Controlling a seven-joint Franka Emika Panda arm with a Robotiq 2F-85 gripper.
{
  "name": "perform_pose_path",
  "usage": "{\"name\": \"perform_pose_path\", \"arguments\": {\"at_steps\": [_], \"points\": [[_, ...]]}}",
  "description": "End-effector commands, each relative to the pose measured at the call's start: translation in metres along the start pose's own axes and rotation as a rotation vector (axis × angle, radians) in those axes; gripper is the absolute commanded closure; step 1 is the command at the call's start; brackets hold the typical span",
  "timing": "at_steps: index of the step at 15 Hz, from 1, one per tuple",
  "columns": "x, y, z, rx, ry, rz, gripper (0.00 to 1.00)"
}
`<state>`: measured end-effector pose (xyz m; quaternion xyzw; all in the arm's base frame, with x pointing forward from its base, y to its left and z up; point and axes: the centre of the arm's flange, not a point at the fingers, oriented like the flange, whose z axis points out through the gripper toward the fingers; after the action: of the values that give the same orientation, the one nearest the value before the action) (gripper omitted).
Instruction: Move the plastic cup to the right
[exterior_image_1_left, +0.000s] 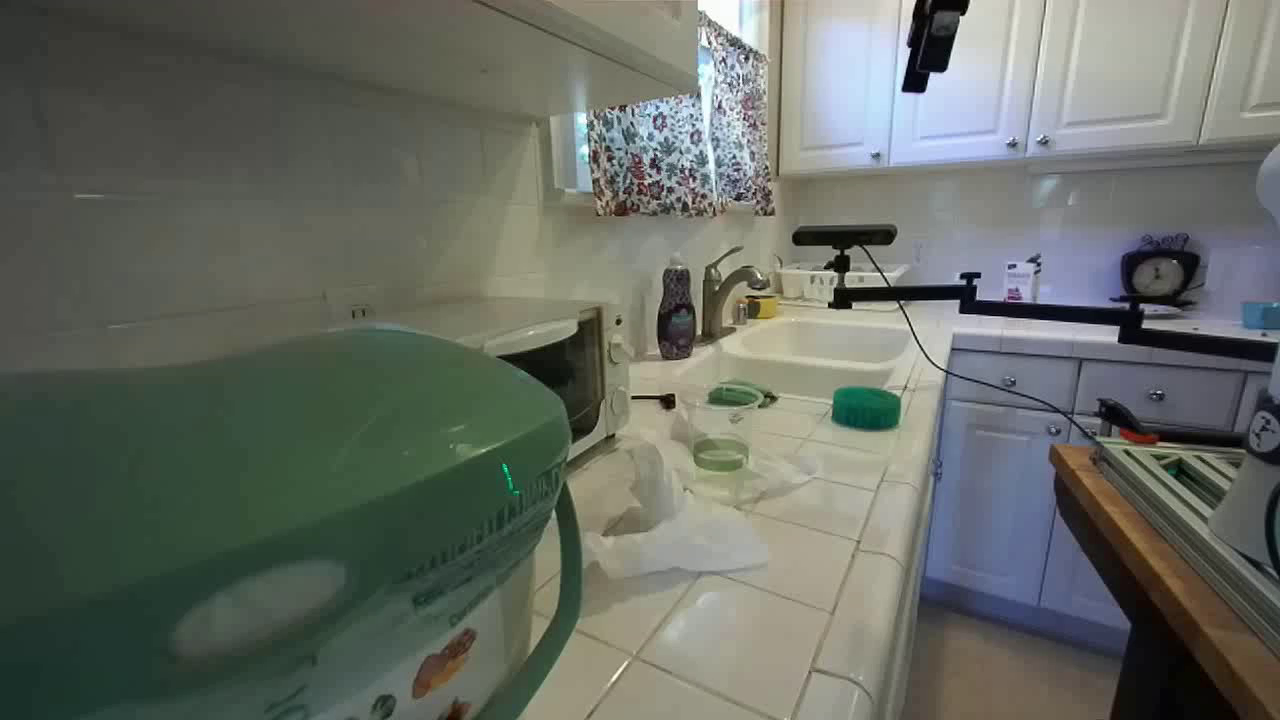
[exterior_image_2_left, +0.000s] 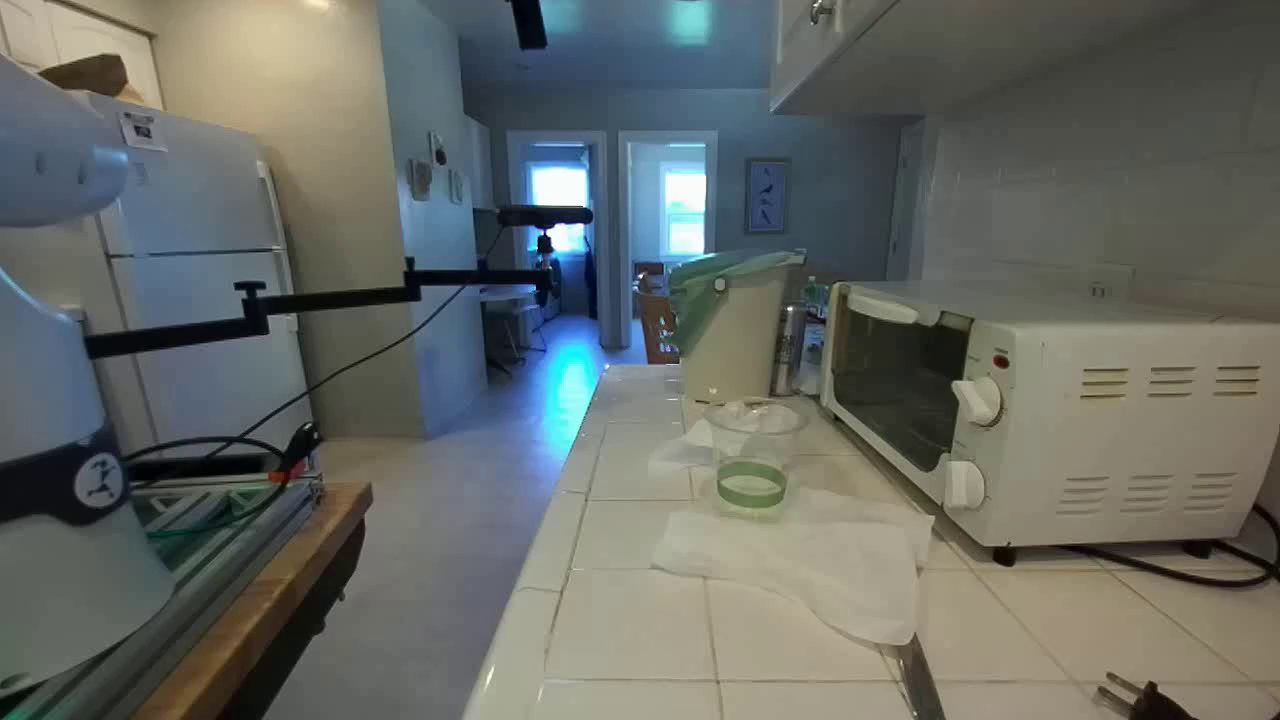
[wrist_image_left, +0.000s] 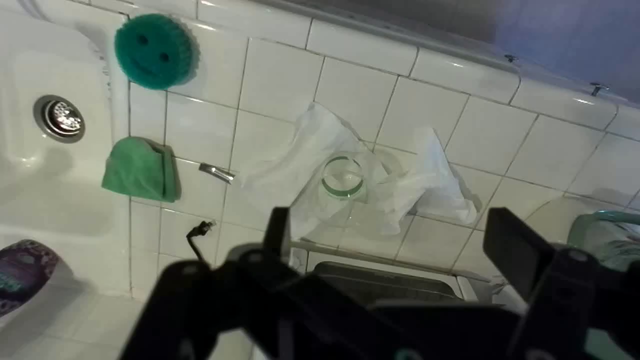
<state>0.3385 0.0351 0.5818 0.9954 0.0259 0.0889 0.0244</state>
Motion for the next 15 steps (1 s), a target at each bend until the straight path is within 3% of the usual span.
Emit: {"name": "perform_pose_path", "arguments": {"at_steps": [1, 8, 15], "points": [[0.0, 0.0, 0.0, 0.0, 0.0, 0.0, 0.0], [0.0, 0.0, 0.0, 0.0, 0.0, 0.0, 0.0], [0.049, 0.019, 0.081, 0.05, -0.111, 0.01, 0.0]]}}
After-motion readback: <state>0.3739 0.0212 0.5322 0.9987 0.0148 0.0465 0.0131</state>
